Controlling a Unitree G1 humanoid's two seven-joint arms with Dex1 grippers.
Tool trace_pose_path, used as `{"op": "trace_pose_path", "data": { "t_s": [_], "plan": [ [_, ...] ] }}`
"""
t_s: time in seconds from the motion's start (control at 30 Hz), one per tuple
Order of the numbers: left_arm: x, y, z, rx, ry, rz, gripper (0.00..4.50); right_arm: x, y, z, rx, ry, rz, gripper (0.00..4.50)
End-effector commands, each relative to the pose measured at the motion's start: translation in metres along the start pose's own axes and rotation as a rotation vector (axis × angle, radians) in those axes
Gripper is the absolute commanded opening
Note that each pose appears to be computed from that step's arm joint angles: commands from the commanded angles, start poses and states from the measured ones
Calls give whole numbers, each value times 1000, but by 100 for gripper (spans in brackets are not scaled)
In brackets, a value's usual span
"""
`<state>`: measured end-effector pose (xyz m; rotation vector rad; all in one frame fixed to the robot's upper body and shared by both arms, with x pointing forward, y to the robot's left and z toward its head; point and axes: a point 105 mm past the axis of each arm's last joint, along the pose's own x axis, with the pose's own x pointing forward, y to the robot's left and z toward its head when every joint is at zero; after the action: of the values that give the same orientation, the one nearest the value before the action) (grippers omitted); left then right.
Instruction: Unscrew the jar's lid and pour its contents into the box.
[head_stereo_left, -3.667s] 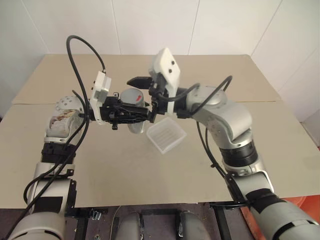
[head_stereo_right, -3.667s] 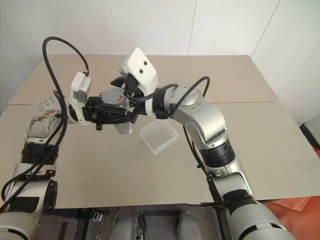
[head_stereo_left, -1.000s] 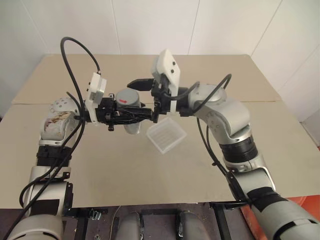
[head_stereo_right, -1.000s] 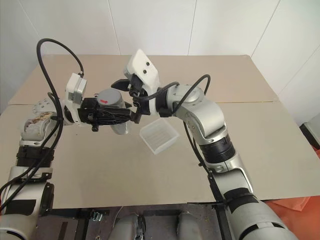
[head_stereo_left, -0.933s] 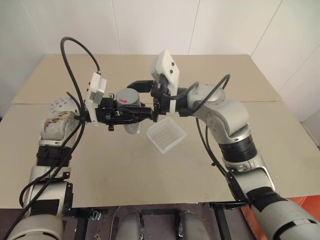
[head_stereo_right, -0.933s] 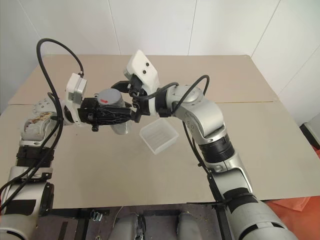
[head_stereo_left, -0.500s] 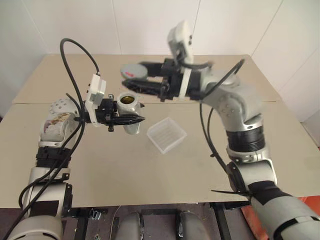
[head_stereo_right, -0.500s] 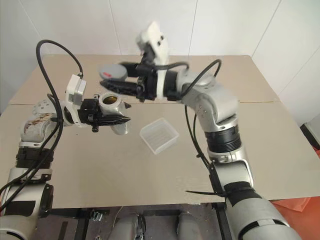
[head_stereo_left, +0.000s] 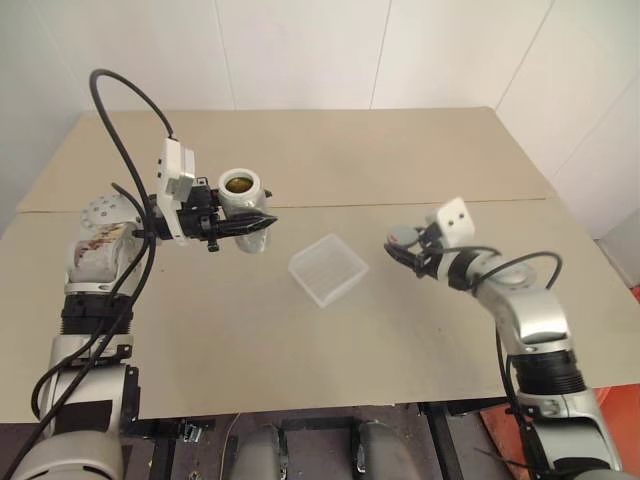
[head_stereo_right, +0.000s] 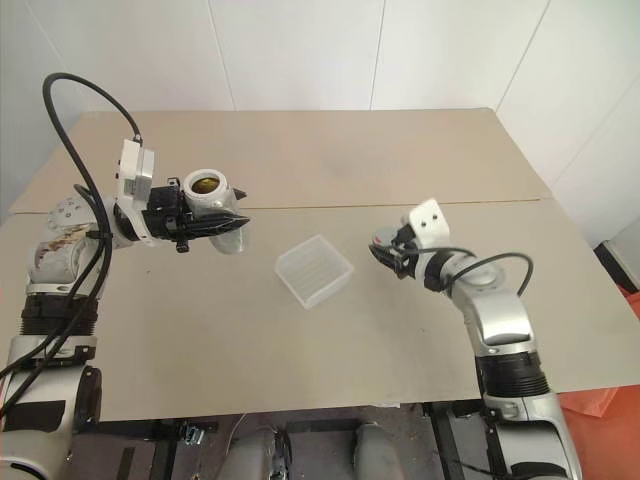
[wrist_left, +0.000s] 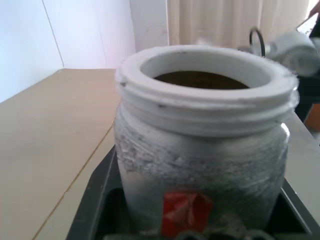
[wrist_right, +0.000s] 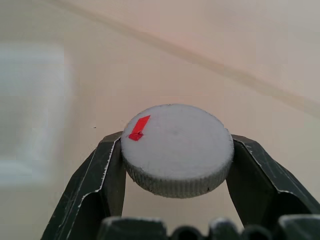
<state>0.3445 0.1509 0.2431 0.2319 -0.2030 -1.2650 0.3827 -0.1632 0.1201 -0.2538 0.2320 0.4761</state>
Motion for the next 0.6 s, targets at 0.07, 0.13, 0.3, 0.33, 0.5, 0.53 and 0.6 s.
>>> {"op": "trace_pose_path", "data": {
  "t_s": [0.07,0.13,0.3,0.33,0.5,0.53,0.6],
  "plan": [
    [14,8,-4,219,99,104,192,-9,-15,14,-67,30,-19,438],
    [21,9,-11,352,155,121,192,-19,-18,24,-64,22,1,445],
    [51,27,-8,976,311,190,192,-67,-7,74,-27,-25,237,445],
    [60,26,-8,1145,326,166,192,-74,2,82,-22,-29,304,445],
    [101,15,-8,1780,275,-36,192,-88,41,91,-108,53,527,445],
    [106,13,-10,1882,250,-80,192,-87,43,90,-124,70,540,445],
    [118,12,-19,2019,231,-178,192,-84,46,93,-137,52,547,445]
  ]
}}
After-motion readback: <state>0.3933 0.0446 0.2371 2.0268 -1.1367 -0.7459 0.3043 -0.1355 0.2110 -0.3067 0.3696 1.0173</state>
